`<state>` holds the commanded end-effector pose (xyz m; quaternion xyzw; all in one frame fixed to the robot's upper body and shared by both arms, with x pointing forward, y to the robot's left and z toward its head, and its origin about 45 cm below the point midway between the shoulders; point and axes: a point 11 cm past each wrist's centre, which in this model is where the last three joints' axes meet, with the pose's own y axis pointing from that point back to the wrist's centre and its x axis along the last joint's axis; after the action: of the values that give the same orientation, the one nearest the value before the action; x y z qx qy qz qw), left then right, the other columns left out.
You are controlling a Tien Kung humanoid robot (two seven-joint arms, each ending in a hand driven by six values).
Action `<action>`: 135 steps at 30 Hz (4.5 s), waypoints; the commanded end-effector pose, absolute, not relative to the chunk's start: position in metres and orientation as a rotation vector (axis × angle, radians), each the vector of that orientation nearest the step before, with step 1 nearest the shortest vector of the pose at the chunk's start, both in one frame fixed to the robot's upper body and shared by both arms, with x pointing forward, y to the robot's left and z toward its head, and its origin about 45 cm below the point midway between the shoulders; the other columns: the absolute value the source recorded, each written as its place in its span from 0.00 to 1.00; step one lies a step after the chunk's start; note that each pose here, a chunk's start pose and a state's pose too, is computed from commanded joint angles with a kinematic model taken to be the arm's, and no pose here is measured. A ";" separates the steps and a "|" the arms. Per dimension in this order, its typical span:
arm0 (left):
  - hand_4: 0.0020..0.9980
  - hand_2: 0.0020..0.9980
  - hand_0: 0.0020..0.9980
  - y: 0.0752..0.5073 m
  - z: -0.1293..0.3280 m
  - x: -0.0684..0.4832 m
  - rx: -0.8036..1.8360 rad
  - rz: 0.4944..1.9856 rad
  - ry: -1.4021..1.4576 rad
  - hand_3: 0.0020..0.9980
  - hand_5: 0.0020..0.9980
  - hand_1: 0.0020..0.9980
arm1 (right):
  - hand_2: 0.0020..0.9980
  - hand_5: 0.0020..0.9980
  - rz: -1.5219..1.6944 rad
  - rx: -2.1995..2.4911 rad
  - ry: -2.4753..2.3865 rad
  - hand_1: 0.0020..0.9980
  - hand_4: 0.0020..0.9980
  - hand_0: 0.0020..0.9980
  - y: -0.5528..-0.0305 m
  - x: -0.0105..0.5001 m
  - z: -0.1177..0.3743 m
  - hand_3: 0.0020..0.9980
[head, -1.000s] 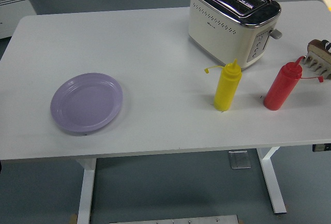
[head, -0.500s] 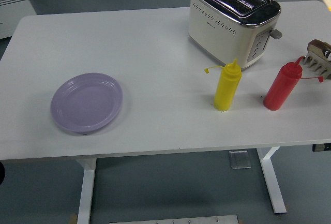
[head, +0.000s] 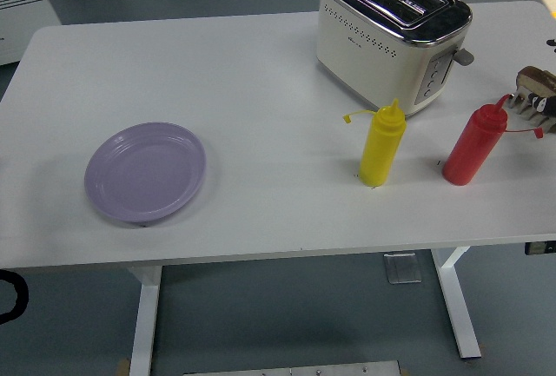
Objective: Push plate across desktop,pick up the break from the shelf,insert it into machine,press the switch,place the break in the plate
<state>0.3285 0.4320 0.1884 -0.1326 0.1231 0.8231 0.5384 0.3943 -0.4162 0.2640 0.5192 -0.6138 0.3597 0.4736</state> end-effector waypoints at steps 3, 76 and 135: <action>0.76 0.79 0.90 0.432 0.185 0.329 -0.317 1.960 0.308 0.80 1.00 0.81 | 0.75 0.11 0.874 1.273 -1.507 0.77 0.78 0.76 -0.417 0.397 0.259 0.80; 0.72 0.74 0.84 0.308 0.143 0.360 -0.261 1.688 0.554 0.75 1.00 0.77 | 0.51 0.00 0.964 1.160 -1.650 0.56 0.19 0.53 -0.422 0.397 0.254 0.47; 0.72 0.74 0.84 0.238 0.147 0.368 -0.205 1.494 0.604 0.74 1.00 0.77 | 0.49 0.00 0.848 1.506 -2.166 0.47 0.25 0.38 -0.377 0.391 0.413 0.47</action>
<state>0.3683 0.2380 0.1472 -0.0916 0.2697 0.6676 0.6879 0.3908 -0.3769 0.4129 0.5343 -0.7683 0.3006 0.1841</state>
